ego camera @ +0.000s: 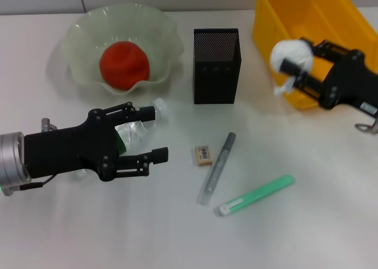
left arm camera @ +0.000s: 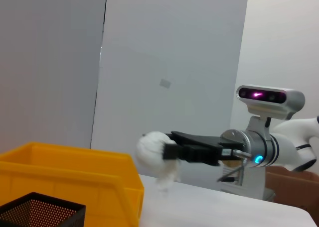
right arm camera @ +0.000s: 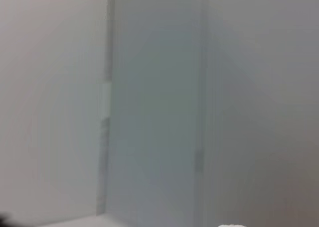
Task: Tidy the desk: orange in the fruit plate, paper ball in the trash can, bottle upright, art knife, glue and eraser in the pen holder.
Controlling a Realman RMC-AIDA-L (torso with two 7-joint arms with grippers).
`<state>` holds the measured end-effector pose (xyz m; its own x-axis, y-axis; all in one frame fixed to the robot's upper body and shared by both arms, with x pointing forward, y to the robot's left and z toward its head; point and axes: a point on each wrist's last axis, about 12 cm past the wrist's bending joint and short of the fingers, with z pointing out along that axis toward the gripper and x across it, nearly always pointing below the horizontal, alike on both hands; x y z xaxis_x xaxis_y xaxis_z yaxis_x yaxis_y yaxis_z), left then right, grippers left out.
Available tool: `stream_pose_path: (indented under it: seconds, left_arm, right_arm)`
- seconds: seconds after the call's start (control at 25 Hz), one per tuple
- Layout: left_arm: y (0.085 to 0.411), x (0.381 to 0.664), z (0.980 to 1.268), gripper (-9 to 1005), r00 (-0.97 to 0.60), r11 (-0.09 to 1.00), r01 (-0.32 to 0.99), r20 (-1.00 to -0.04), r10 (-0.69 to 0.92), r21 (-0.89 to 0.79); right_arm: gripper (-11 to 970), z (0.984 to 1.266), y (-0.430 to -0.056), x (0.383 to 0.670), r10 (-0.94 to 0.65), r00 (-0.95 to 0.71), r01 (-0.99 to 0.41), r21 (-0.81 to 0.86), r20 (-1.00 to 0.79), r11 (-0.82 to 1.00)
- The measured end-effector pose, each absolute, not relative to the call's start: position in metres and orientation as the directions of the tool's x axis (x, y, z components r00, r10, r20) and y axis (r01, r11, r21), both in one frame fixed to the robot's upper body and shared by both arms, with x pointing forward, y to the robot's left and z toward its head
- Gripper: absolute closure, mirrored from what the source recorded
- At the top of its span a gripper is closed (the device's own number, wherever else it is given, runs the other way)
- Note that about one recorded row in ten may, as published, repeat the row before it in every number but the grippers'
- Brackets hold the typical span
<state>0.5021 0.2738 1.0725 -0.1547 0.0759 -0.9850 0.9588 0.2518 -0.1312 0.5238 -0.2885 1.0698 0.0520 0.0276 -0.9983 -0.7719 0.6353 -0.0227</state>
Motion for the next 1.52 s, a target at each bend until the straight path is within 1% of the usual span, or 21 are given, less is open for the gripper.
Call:
stream_pose_path:
  seconds: [0.04,0.08,0.12,0.24,0.28,0.32,0.48,1.0,1.24,1.32,1.44,1.48,1.52]
  left_arm:
    - [0.274,0.502,1.072,165,-0.156,0.253,0.958,-0.985,0.075,-0.132]
    - [0.274,0.502,1.072,165,-0.157,0.254,0.958,-0.985,0.075,-0.133]
    - [0.274,0.502,1.072,165,-0.158,0.256,0.957,-0.985,0.074,-0.134]
    - [0.275,0.502,1.072,165,-0.159,0.258,0.957,-0.985,0.071,-0.136]
    - [0.275,0.502,1.073,166,-0.160,0.260,0.956,-0.985,0.069,-0.137]
    - [0.275,0.502,1.073,166,-0.160,0.260,0.956,-0.985,0.069,-0.137]
    - [0.276,0.502,1.073,166,-0.162,0.262,0.955,-0.985,0.068,-0.139]
    - [0.274,0.501,1.073,166,-0.165,0.260,0.955,-0.985,0.059,-0.144]
    - [0.273,0.502,1.073,166,-0.173,0.258,0.954,-0.983,0.056,-0.153]
    - [0.273,0.502,1.074,166,-0.174,0.257,0.954,-0.983,0.051,-0.156]
    - [0.274,0.502,1.074,166,-0.177,0.259,0.953,-0.983,0.049,-0.159]
    - [0.274,0.503,1.074,166,-0.179,0.260,0.952,-0.983,0.047,-0.161]
    - [0.274,0.503,1.074,166,-0.179,0.260,0.952,-0.983,0.047,-0.161]
  right_arm:
    - [453,1.069,-0.293,0.525,0.043,0.062,-0.737,-0.017,-0.997,0.675]
    - [453,1.069,-0.300,0.529,0.064,0.073,-0.674,-0.002,-0.995,0.738]
    - [453,1.069,-0.300,0.529,0.064,0.073,-0.674,-0.002,-0.995,0.738]
    - [453,1.069,-0.308,0.537,0.076,0.071,-0.592,0.020,-0.995,0.806]
    - [452,1.069,-0.311,0.544,0.076,0.061,-0.554,0.029,-0.995,0.832]
    - [452,1.069,-0.311,0.544,0.076,0.061,-0.554,0.029,-0.995,0.832]
    - [452,1.069,-0.313,0.559,0.067,0.019,-0.498,0.049,-0.998,0.866]
    - [450,1.070,-0.319,0.560,0.071,0.019,-0.472,0.054,-0.997,0.880]
    - [244,1.071,-0.321,0.559,0.081,0.030,-0.457,0.058,-0.996,0.888]
    - [216,1.073,-0.322,0.557,0.093,0.046,-0.460,0.062,-0.995,0.886]
    - [173,1.079,-0.322,0.549,0.139,0.082,-0.506,0.079,-0.987,0.859]
    - [173,1.084,-0.323,0.543,0.166,0.101,-0.544,0.085,-0.981,0.835]
    - [173,1.084,-0.323,0.543,0.166,0.101,-0.544,0.085,-0.981,0.835]
